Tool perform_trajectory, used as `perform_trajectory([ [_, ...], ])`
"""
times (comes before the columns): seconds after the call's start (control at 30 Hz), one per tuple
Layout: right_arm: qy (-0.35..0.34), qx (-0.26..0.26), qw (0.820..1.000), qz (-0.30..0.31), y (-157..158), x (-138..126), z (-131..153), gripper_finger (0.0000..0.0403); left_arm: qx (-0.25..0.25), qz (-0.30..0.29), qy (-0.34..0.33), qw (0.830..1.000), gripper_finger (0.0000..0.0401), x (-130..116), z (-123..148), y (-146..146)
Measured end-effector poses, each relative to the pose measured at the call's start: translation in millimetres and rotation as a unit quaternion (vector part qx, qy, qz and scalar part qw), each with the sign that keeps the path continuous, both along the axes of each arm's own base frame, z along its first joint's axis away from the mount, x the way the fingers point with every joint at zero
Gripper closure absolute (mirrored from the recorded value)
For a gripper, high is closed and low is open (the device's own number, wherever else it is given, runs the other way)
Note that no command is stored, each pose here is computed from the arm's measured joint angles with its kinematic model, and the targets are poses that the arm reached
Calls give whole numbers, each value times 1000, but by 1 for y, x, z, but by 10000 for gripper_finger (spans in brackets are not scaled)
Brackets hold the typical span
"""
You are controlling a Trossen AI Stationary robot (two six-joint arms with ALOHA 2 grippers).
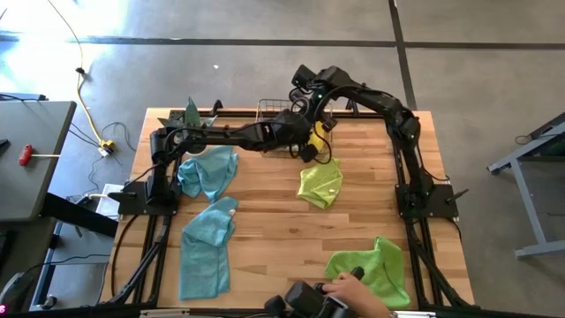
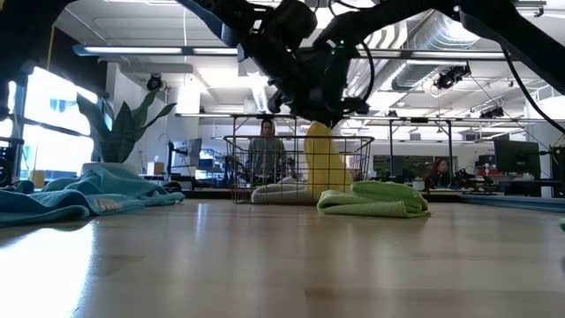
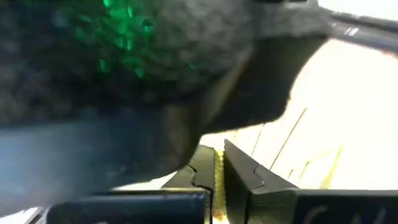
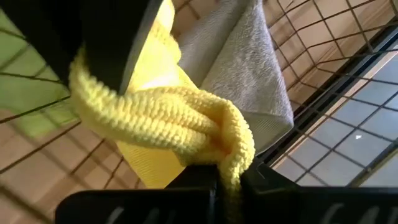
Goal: Fold microfiber towels
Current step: Put the yellow microfiber towel into the wire basket
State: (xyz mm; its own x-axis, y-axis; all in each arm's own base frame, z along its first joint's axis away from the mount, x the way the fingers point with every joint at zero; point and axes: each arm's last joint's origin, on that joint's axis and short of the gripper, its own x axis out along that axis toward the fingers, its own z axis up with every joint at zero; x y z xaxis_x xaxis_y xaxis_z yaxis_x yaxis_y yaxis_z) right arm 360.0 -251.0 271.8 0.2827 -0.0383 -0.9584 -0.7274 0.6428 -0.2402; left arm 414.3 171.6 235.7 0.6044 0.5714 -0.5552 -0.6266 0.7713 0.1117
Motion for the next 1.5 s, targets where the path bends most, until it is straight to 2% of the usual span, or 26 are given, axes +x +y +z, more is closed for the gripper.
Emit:
perform_trajectory([
  [0.2, -12, -4, 1000, -19, 0, 11, -9, 401, -4, 17, 47, 999, 388, -4, -9, -1],
  [0.37, -21, -6, 999, -26, 0, 19, -16, 382, -2, 41, 75, 996, 378, -8, -12, -2],
  [0.53, -32, -8, 999, -34, -1, 25, -22, 352, -14, 56, 106, 993, 374, -14, -17, -3],
  [0.77, -67, -9, 996, -54, -2, 33, -22, 297, -3, 63, 160, 985, 373, -20, -20, -4],
  [1.23, -79, 10, 994, -76, -1, 37, -24, 209, -3, 49, 191, 980, 372, -21, -23, -15],
  [1.33, -73, 18, 994, -81, -1, 39, -30, 201, 10, 52, 204, 978, 372, -20, -25, -19],
  [1.5, -76, 21, 993, -86, -1, 41, -31, 196, 69, 99, 232, 965, 369, -21, -25, -22],
])
